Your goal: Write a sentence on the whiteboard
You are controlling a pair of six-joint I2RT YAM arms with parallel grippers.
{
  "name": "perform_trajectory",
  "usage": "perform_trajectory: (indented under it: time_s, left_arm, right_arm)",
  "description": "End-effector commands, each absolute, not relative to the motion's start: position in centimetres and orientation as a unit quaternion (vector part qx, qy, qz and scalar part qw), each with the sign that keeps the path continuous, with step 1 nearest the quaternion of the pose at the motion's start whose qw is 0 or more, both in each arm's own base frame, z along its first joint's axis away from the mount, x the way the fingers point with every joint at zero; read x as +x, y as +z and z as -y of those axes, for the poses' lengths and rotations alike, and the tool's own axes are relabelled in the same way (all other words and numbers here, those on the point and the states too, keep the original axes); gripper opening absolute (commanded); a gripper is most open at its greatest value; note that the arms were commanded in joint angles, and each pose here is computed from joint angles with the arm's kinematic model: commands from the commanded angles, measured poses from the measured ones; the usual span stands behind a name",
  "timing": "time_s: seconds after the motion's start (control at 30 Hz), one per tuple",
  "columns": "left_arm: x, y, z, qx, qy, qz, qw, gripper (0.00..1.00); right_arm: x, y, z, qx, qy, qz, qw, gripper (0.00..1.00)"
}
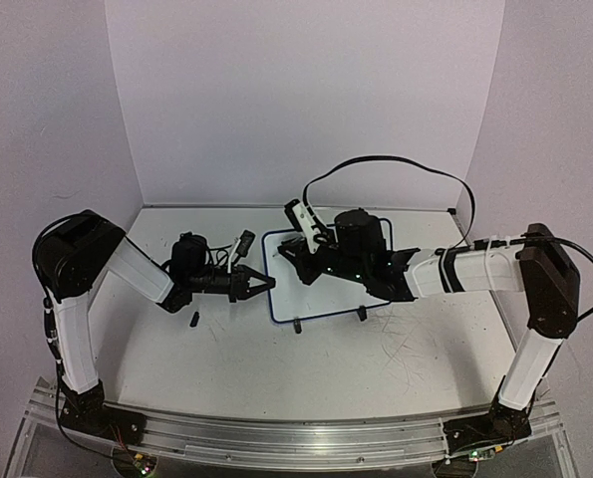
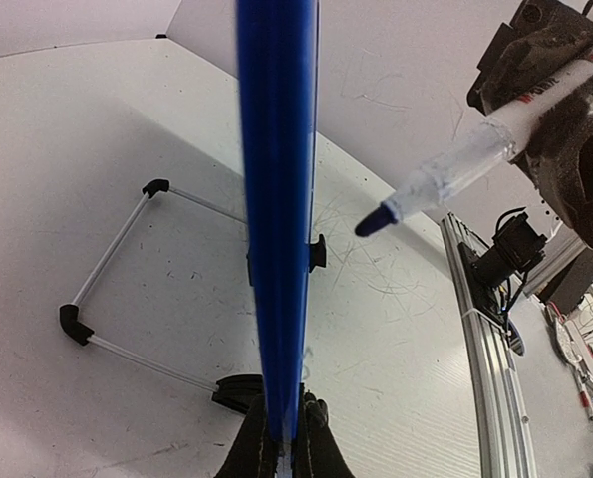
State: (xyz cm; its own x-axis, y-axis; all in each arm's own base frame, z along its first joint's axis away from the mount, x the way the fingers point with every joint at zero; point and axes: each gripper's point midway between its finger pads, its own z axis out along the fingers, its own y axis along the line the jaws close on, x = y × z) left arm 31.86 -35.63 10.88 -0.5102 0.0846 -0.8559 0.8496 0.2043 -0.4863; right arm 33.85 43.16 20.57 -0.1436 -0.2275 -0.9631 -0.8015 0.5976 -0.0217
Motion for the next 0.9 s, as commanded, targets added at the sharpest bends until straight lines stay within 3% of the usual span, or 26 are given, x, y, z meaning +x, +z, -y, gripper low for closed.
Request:
perform_trajectory:
  time_s: [0.0,0.87]
  left_arm:
    - [32.4,10.6,35.7,0.349,-0.506,-0.696,0.372,0.00]
    - [32.3,10.3,35.9,0.355,-0.498,-0.700,0.369,0.00]
  right_arm:
    - [33.8,22.9,-43.8,-0.356,0.278,-0.690,0.565,0.00]
    - [33.9,25.2,-41.5,-0.310,0.267,-0.677,0.612,0.00]
